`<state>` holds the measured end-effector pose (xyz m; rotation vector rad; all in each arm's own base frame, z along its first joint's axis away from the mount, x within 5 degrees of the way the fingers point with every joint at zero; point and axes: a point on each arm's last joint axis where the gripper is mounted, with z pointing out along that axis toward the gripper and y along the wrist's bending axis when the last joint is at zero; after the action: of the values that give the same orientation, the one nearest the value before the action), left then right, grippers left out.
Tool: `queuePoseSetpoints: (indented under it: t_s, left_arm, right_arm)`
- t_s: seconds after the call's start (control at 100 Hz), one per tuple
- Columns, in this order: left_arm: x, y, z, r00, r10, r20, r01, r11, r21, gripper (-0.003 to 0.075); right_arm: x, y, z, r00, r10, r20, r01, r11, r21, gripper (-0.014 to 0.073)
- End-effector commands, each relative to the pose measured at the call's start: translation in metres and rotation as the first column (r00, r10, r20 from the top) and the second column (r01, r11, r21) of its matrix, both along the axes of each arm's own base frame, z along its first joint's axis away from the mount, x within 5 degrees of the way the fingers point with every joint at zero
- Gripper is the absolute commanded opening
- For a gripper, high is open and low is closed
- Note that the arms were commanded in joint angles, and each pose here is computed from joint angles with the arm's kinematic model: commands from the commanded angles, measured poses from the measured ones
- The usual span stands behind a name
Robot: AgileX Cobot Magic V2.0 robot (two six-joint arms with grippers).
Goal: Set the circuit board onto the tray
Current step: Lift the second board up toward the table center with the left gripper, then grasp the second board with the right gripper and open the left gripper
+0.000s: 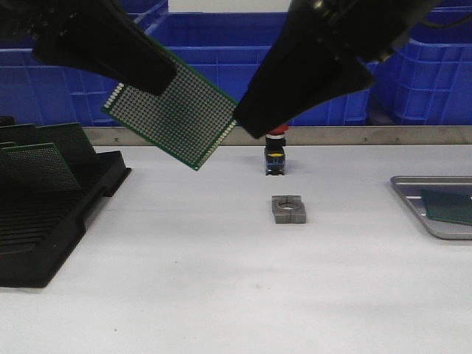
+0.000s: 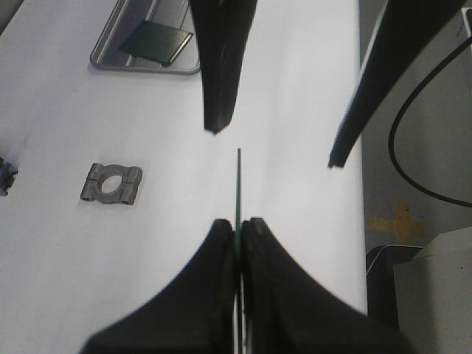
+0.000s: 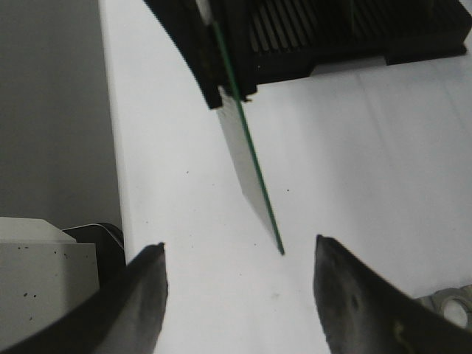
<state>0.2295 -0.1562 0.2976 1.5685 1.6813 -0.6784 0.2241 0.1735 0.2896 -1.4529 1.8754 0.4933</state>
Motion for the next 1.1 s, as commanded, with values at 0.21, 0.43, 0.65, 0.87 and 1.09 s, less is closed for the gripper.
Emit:
queuePoseSetpoints:
  t_s: [0.21, 0.43, 0.65, 0.87, 1.09]
  left_arm:
    - [-0.007, -0.005, 0.021, 0.998, -0.049, 0.036, 0.052, 0.995, -0.081, -0.002]
    - [-0.007, -0.005, 0.021, 0.998, -0.047, 0.038, 0.049, 0.995, -0.081, -0.002]
    - [-0.005, -0.005, 0.021, 0.998, -0.028, 0.049, 0.032, 0.996, -0.08, -0.0011]
    - [-0.004, -0.005, 0.022, 0.998, -0.017, 0.058, 0.022, 0.997, -0.08, 0.0362]
    - [0.004, 0.001, 0.028, 0.99, 0.057, 0.128, -0.048, 0.996, -0.074, 0.0526]
  right_arm:
    - [0.007, 0.017, 0.004, 0.998, -0.059, 0.001, 0.058, 0.993, 0.107, 0.0453]
    - [0.008, 0.018, 0.005, 0.997, -0.073, -0.015, 0.074, 0.988, 0.133, 0.0138]
    - [0.006, 0.02, 0.007, 0.996, -0.077, -0.046, 0.084, 0.983, 0.164, -0.0122]
    - [0.004, 0.02, 0.006, 0.996, -0.058, -0.062, 0.067, 0.985, 0.161, -0.0121]
    - [0.012, 0.004, 0.003, 0.984, -0.11, -0.138, 0.131, 0.978, 0.16, -0.0121]
